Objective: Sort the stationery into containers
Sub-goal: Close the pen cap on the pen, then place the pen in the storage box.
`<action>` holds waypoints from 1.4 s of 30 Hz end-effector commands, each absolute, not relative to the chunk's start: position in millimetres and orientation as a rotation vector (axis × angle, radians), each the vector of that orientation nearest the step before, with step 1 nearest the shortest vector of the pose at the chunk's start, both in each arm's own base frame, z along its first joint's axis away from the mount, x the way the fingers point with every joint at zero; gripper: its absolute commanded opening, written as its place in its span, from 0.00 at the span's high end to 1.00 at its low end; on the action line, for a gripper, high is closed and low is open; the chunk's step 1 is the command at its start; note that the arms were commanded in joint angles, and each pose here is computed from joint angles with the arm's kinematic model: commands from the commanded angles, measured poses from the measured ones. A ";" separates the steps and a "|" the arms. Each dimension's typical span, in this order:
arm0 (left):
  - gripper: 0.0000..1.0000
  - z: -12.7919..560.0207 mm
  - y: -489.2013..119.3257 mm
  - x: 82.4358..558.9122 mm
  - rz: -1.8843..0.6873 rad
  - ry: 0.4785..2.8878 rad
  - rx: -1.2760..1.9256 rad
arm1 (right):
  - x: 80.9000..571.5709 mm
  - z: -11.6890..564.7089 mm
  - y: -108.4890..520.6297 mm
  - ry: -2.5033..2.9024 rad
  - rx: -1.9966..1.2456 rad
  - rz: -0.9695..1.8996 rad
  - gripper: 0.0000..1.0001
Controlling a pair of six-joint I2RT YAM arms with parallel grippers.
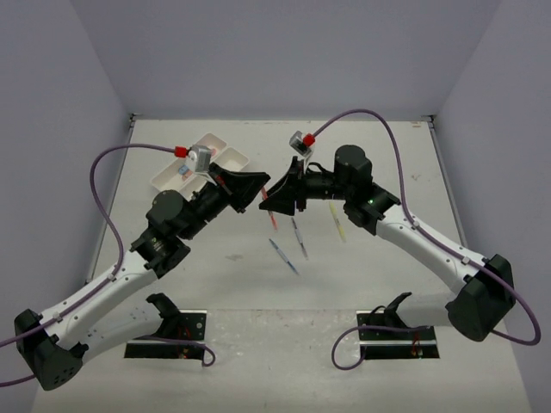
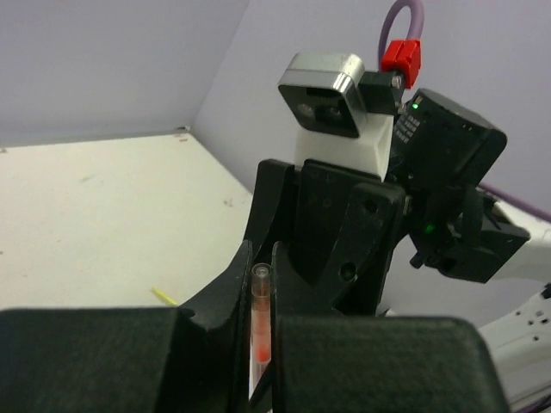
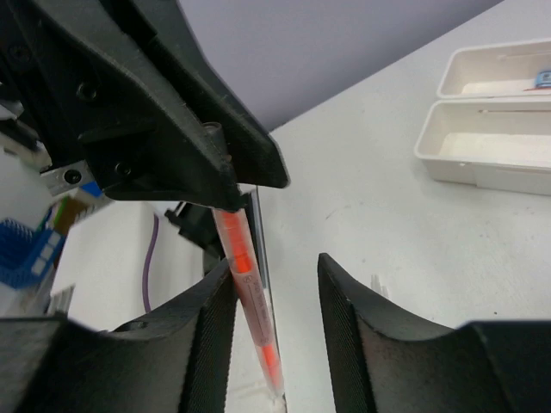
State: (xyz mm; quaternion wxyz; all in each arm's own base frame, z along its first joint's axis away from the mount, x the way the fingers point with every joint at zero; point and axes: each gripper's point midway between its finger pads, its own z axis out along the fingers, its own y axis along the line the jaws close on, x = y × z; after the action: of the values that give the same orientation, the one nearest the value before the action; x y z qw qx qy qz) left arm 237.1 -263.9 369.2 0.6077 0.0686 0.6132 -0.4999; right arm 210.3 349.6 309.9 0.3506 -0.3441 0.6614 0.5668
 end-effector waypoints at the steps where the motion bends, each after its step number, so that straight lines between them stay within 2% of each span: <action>1: 1.00 343.3 -267.0 232.4 -1.030 1.595 0.417 | 249.6 349.2 327.6 1.496 -0.719 1.311 0.20; 2: 1.00 347.2 -263.9 239.4 -0.994 1.598 0.420 | 250.5 343.4 323.4 1.517 -0.703 1.303 0.02; 3: 1.00 362.0 -258.4 246.3 -0.956 1.580 0.416 | 252.8 330.9 318.3 1.568 -0.677 1.289 0.01; 4: 1.00 347.4 -255.5 246.1 -0.918 1.637 0.441 | 256.4 329.7 314.7 1.574 -0.664 1.276 0.01; 7: 1.00 356.0 -240.2 269.5 -0.737 1.693 0.433 | 267.7 304.7 282.7 1.689 -0.531 1.144 0.01; 9: 1.00 372.3 -230.2 288.9 -0.634 1.697 0.409 | 270.4 291.4 248.7 1.721 -0.429 1.030 0.01; 11: 1.00 371.5 -218.2 304.6 -0.507 1.717 0.393 | 264.6 289.0 236.6 1.730 -0.406 1.000 0.01; 16: 1.00 358.1 -168.0 367.3 0.015 1.751 0.382 | 261.0 291.3 191.0 1.708 -0.314 0.799 0.01; 21: 1.00 352.0 -138.2 414.1 0.276 1.701 0.453 | 255.5 285.1 169.9 1.713 -0.260 0.711 0.01; 26: 1.00 309.7 -117.5 464.1 0.351 1.717 0.502 | 252.8 283.4 165.2 1.702 -0.248 0.695 0.01; 30: 1.00 241.9 -112.8 489.9 0.338 1.805 0.559 | 246.7 287.4 161.6 1.674 -0.246 0.696 0.01; 37: 1.00 179.3 -118.2 495.1 0.285 1.883 0.570 | 249.3 283.1 159.2 1.683 -0.234 0.677 0.01; 42: 1.00 171.0 -119.7 489.7 0.264 1.884 0.580 | 251.3 280.4 159.0 1.692 -0.229 0.671 0.01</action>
State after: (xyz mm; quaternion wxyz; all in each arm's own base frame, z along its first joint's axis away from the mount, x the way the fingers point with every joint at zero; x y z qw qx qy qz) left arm 478.4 -111.4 143.3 0.4906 0.2539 0.8240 0.1256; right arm 245.4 163.4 283.1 0.6013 -0.1048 0.7306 0.3061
